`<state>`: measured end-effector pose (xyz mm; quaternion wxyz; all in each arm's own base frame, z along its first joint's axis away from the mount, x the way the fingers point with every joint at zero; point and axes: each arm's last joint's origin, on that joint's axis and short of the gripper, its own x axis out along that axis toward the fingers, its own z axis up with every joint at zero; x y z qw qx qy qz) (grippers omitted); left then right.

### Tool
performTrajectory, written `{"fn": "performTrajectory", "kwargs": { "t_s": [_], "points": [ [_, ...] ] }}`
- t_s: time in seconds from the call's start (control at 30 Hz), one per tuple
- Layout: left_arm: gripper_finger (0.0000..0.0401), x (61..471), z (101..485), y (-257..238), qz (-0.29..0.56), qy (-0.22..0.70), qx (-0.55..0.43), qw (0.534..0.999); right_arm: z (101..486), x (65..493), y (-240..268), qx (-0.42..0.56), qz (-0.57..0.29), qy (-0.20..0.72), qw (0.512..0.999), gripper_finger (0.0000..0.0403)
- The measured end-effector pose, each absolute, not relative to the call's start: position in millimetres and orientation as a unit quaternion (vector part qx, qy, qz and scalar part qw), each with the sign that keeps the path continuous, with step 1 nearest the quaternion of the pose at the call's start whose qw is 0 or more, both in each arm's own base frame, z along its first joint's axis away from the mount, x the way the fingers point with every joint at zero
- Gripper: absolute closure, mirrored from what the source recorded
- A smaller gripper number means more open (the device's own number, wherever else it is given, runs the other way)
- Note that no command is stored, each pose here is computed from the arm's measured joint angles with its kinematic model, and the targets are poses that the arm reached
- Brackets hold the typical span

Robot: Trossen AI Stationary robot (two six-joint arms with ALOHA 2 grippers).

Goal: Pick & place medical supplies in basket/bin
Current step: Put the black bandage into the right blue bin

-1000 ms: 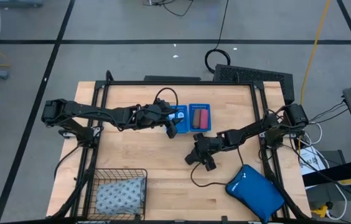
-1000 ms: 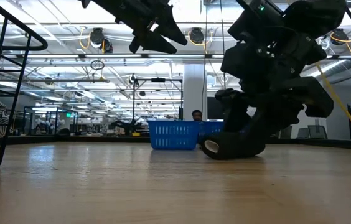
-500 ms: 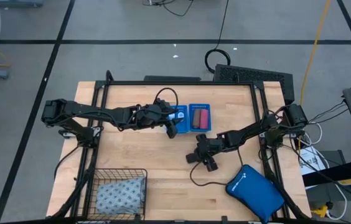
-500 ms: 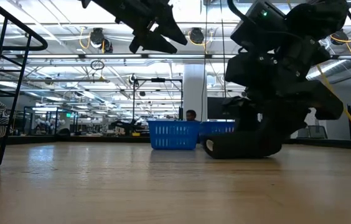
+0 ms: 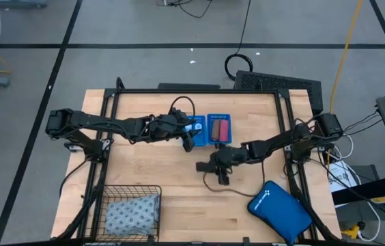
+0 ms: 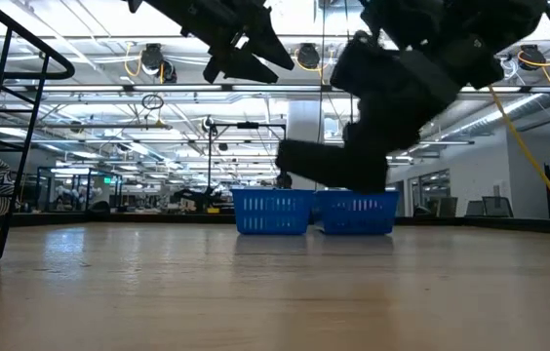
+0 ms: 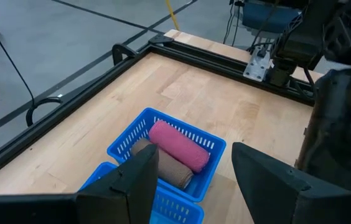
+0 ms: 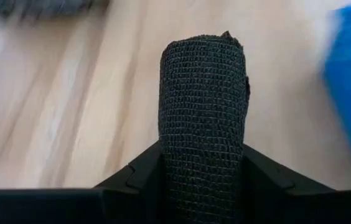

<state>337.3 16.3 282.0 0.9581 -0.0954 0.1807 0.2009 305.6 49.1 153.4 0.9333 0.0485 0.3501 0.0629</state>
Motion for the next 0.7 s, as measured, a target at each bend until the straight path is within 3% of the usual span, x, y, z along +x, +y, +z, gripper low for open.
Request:
{"fn": "performTrajectory", "kwargs": {
  "t_s": [0.17, 0.33, 0.7],
  "points": [
    [0.0187, 338, 283, 16, 0.2, 0.176, -0.097, 0.959, 174, 305, 28, 0.125, -0.063, 0.297, 0.944, 0.0259],
    [0.0187, 338, 283, 16, 0.2, 0.176, -0.096, 0.959, 183, 299, 2, 0.219, -0.225, 0.221, 0.923, 0.0258],
    [0.0187, 338, 285, 16, 0.199, 0.165, -0.098, 0.961, 149, 263, -19, 0.311, -0.404, 0.045, 0.859, 0.0255]
  ]
}}
